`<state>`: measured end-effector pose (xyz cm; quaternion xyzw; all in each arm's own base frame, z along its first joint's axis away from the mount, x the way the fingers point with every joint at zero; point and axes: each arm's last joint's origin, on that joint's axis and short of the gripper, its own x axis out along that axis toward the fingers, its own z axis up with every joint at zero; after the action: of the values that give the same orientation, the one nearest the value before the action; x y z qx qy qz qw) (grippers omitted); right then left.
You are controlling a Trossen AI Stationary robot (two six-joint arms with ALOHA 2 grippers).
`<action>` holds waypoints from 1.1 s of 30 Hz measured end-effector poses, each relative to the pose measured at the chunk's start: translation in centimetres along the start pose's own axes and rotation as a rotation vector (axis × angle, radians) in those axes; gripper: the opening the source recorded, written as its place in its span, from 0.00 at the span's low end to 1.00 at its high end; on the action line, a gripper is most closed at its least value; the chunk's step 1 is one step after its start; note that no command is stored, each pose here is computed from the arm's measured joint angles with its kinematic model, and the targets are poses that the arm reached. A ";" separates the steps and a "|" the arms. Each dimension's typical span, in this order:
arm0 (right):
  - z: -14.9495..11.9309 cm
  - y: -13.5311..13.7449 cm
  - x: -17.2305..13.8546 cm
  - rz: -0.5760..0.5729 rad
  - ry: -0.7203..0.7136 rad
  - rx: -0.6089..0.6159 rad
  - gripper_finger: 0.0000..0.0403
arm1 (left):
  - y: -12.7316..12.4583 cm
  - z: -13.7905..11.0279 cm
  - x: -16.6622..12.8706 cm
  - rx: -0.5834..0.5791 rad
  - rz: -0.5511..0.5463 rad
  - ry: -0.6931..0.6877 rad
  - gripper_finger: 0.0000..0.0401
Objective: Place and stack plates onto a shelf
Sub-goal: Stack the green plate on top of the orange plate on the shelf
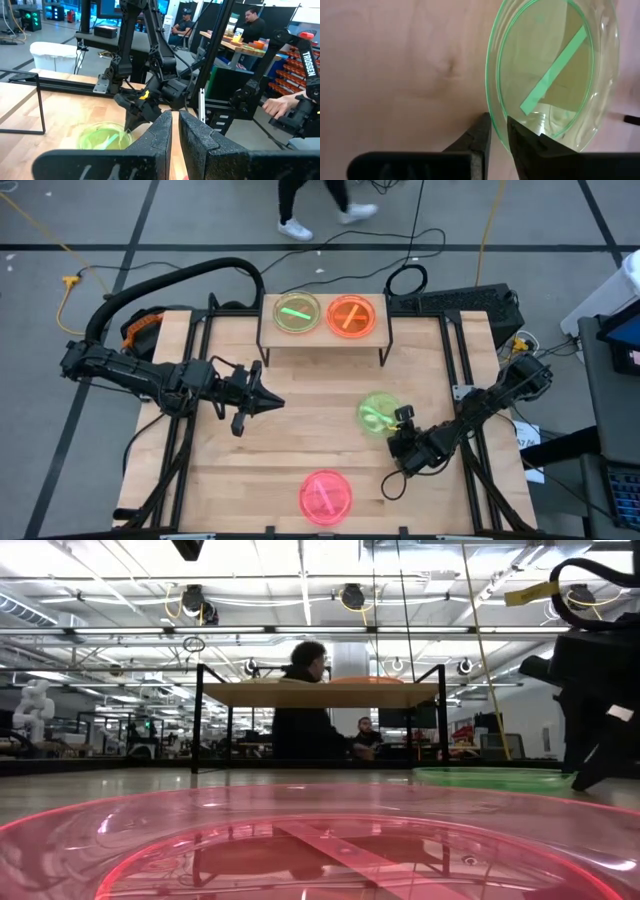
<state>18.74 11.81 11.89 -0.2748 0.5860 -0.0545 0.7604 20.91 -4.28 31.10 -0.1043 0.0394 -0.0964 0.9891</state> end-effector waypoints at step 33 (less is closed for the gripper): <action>9.3 -3.8 -9.0 -0.275 -0.396 -0.071 0.00 | 0.0 0.0 0.0 0.000 0.000 0.000 0.09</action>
<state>25.49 15.58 22.93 -0.3838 0.3843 -0.0819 0.8357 20.91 -4.29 31.10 -0.1044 0.0394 -0.0966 0.9890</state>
